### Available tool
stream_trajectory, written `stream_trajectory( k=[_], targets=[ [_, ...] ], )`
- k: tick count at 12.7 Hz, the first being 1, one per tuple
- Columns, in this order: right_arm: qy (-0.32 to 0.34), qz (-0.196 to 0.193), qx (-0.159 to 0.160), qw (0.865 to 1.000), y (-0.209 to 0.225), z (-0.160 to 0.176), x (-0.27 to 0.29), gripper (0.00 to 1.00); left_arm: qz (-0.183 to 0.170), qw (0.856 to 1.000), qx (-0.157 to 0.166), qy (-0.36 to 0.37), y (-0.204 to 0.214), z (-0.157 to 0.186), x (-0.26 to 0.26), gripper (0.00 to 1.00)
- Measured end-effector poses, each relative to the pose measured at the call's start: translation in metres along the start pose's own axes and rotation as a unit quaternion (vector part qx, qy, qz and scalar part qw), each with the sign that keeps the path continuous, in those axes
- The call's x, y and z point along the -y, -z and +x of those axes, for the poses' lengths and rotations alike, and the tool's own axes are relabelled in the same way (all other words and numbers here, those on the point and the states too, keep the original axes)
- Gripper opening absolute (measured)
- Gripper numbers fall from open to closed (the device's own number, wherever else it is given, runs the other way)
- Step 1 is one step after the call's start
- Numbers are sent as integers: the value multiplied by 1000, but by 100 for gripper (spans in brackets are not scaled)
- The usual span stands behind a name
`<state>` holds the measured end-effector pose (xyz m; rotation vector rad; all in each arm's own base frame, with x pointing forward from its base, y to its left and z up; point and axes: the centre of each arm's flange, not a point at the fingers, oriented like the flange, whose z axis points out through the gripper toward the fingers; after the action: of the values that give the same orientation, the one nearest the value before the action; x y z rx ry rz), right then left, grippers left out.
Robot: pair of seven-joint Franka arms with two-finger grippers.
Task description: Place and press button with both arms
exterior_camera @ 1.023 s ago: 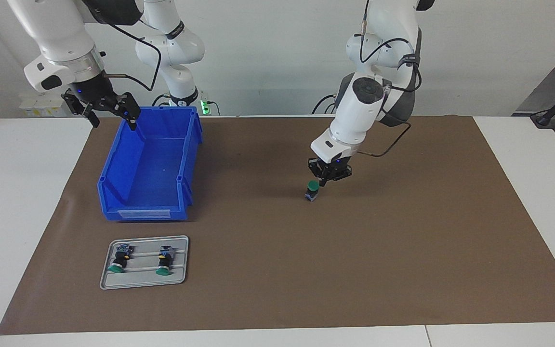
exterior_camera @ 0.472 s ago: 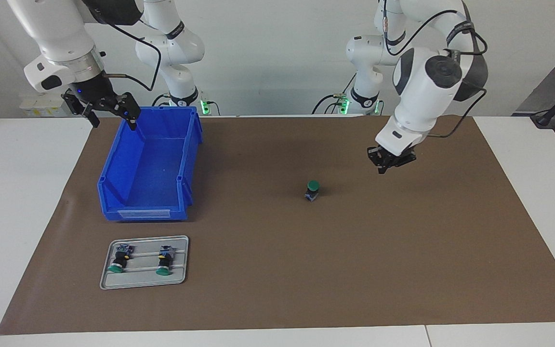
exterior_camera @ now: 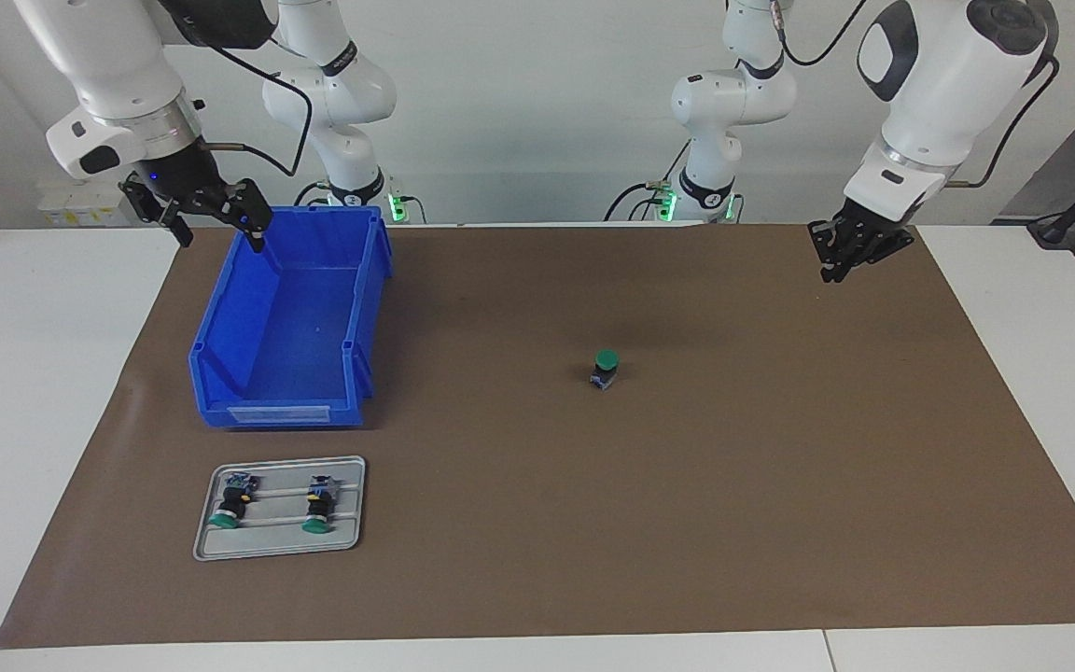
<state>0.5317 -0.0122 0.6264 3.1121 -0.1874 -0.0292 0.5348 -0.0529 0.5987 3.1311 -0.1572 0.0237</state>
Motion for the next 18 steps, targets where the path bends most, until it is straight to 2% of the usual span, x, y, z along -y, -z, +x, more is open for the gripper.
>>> stream_trajectory(
  k=[5, 6, 10, 12, 16, 18],
  targets=[
    [9, 1, -6, 1000, 5, -2, 1, 100, 2, 1000, -5, -5, 7, -5, -7, 83],
    [18, 2, -15, 1000, 6, -1, 9, 100, 2, 1000, -5, -5, 7, -5, -7, 99],
    [10, 8, -28, 1000, -1, -12, 99, 100, 1, 1000, -13, -6, 8, -3, -8, 100],
    [0, 17, -44, 999, -17, -20, 154, 100, 1, 1000, -15, -8, 8, -3, -10, 100],
    [-3, 33, -67, 997, -118, -16, 287, 100, 1, 1000, -15, -3, 8, -3, -5, 100],
    [-2, 53, -71, 996, -168, -19, 355, 99, 1, 1000, -15, 4, 7, -3, 3, 100]
  ],
)
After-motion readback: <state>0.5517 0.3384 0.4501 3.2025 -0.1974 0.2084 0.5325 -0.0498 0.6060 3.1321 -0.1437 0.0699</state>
